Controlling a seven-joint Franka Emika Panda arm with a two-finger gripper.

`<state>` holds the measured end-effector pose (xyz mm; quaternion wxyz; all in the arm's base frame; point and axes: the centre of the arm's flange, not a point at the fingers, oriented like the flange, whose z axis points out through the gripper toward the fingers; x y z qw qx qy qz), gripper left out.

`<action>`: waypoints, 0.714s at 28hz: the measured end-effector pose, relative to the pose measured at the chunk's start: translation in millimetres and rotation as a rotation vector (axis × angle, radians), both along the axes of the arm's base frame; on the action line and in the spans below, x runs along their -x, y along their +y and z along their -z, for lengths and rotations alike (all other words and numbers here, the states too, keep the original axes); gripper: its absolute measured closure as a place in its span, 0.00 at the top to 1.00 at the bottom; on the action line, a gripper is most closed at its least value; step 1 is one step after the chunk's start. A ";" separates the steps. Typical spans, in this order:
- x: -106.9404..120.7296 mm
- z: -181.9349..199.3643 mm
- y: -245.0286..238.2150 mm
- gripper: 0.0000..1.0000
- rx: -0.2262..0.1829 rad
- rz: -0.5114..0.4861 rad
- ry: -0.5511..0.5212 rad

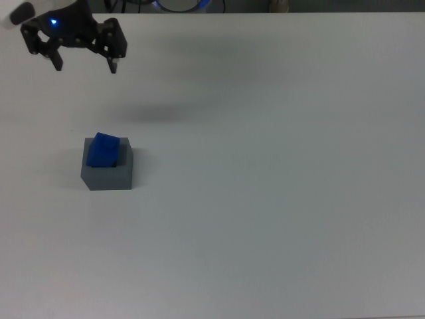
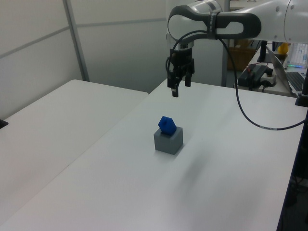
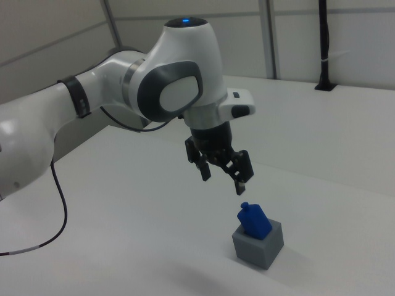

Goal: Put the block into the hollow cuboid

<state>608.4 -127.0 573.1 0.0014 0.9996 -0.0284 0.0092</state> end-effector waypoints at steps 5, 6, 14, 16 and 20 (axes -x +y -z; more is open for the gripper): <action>5.3 -0.4 -22.6 1.00 0.008 0.007 0.001; 6.4 -0.5 -26.8 1.00 0.010 0.009 0.002; 9.1 -0.7 -36.7 1.00 0.013 0.016 0.002; 9.9 -0.8 -39.3 1.00 0.014 0.021 0.002; 10.9 -0.9 -42.8 1.00 0.015 0.027 0.003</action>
